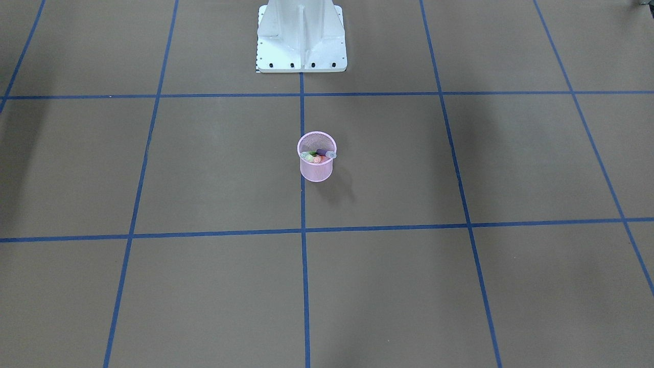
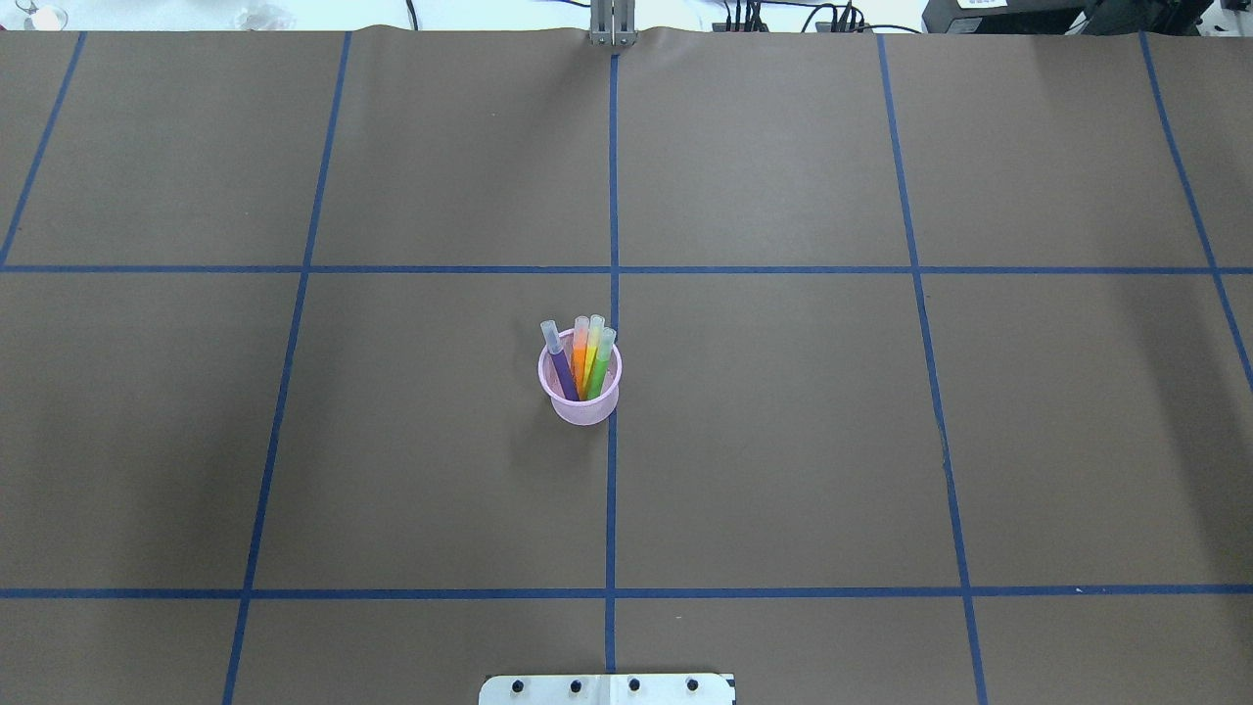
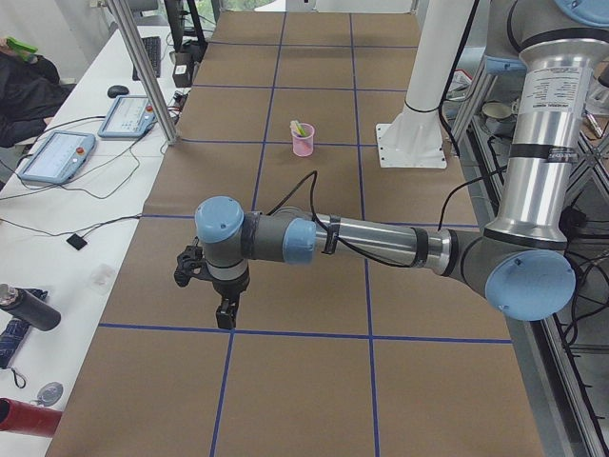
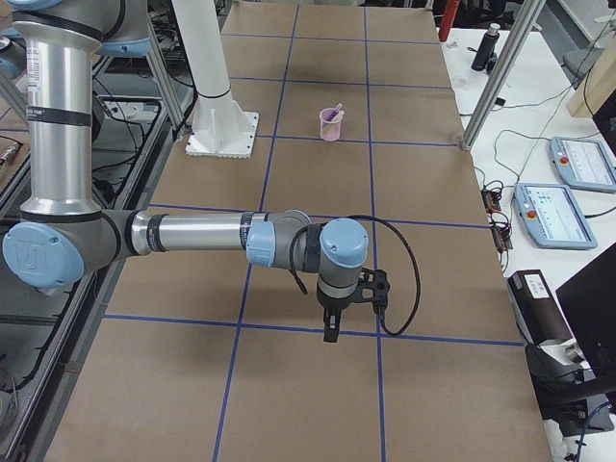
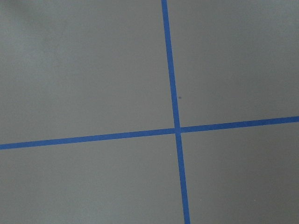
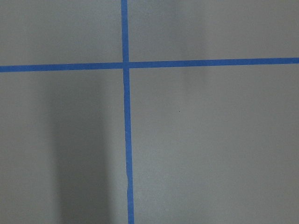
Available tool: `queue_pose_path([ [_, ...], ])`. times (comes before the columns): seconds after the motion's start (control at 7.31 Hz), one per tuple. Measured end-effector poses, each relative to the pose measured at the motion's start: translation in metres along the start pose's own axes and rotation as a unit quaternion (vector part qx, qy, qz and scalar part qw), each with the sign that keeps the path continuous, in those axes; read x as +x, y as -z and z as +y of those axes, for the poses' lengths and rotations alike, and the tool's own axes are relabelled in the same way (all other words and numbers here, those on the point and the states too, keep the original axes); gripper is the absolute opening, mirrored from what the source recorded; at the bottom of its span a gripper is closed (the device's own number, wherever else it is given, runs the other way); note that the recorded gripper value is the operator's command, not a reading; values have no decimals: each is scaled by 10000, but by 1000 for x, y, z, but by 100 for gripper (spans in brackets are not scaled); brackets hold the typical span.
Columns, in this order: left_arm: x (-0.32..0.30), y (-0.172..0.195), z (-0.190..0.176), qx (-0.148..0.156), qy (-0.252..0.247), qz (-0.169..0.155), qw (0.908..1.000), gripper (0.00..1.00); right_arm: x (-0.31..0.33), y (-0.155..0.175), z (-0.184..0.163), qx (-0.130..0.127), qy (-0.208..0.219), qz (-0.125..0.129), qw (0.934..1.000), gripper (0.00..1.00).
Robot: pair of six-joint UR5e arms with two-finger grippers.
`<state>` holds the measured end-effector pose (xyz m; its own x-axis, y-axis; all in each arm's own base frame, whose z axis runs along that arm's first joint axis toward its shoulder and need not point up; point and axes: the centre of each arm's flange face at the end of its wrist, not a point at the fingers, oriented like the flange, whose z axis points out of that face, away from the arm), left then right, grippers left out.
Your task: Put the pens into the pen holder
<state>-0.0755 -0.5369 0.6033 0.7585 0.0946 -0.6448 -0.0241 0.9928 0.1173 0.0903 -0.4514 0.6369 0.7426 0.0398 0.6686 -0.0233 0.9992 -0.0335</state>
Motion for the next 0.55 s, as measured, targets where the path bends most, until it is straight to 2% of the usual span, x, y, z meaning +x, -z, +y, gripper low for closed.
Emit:
queue_pose_path([
  [0.55, -8, -10, 4, -92, 69, 9, 9999, 100, -2, 2, -3, 18, -11, -4, 10000, 100],
])
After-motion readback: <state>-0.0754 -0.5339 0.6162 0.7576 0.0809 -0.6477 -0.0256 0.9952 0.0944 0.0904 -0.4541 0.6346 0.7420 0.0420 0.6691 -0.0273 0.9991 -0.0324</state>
